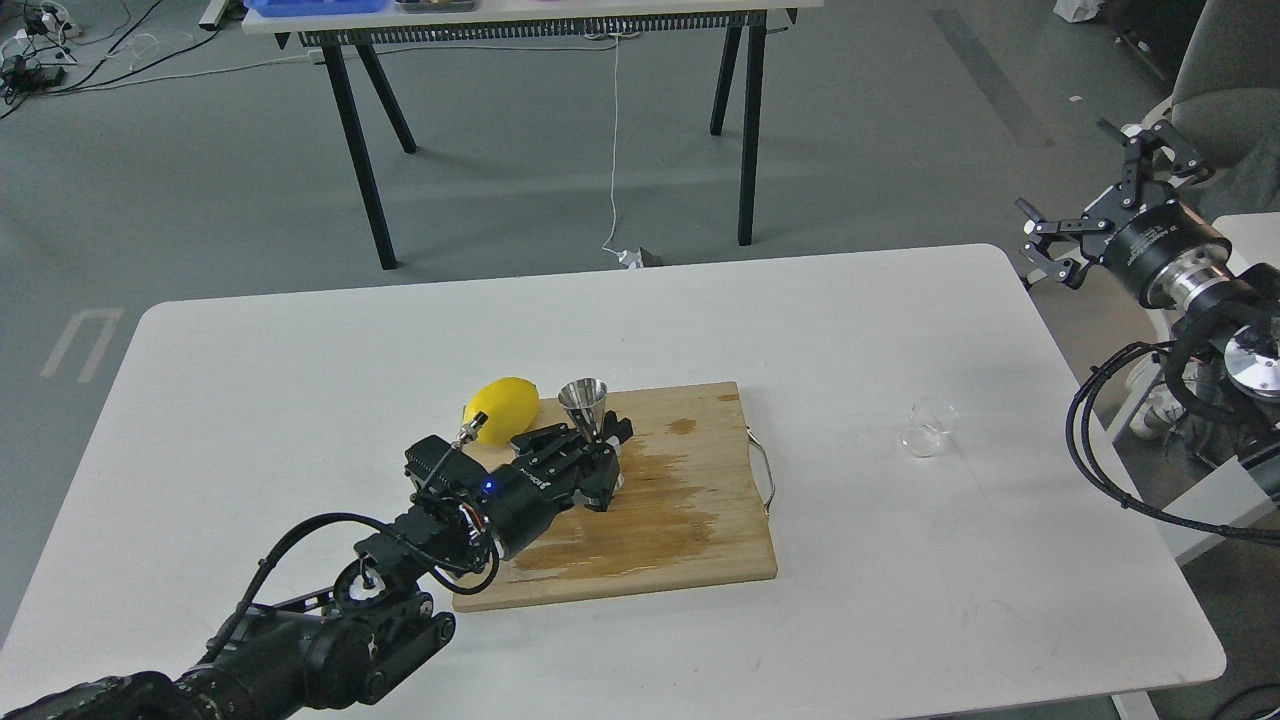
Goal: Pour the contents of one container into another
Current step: 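Lower the jigger onto the cutting board beside the lemon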
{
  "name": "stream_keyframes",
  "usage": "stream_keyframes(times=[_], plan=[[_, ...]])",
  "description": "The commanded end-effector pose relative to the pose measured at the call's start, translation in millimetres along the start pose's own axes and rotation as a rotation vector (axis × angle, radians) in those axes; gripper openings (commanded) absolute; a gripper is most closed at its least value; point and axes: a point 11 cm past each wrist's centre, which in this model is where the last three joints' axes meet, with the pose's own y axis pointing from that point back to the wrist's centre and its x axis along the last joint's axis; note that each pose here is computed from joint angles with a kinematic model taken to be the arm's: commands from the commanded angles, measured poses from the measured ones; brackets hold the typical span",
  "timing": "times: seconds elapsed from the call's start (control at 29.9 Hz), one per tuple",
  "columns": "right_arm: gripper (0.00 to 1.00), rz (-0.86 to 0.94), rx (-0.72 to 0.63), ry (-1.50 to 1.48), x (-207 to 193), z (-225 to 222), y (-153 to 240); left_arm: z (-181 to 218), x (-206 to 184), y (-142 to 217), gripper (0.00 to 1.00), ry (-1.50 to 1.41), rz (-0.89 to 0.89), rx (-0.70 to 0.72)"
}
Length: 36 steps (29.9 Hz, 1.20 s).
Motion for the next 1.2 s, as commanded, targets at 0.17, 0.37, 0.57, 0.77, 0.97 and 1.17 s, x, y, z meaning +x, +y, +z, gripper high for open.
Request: stream_keyframes(times=[0.17, 0.37, 0.57, 0.77, 0.97, 1.17], plan=[[0.99, -0.004, -0.001, -0.003, -1.7, 1.6, -1.3, 0.1, 0.0, 0.0, 0.30, 0.000, 0.000, 0.000], [0.99, -0.002, -0.001, -0.004, -0.7, 2.1, -0.8, 0.4, -0.6, 0.1, 0.32, -0.001, -0.003, -0.002], [0.99, -0.003, -0.001, -0.004, -1.2, 2.2, -1.0, 1.4, -2.3, 0.4, 0.35, -0.005, -0.010, -0.007], [0.99, -0.001, -0.001, -0.006, -0.2, 2.7, -0.2, 1.7, -3.3, 0.8, 0.47, -0.005, -0.012, -0.008], [0.99, 0.000, -0.002, -0.006, 0.3, 3.2, 0.1, 1.8, -3.6, 0.9, 0.73, -0.006, -0.013, -0.008], [0.99, 0.004, -0.008, -0.008, 2.1, 6.3, 1.3, 2.3, -7.5, 2.9, 0.87, 0.000, -0.020, -0.006]])
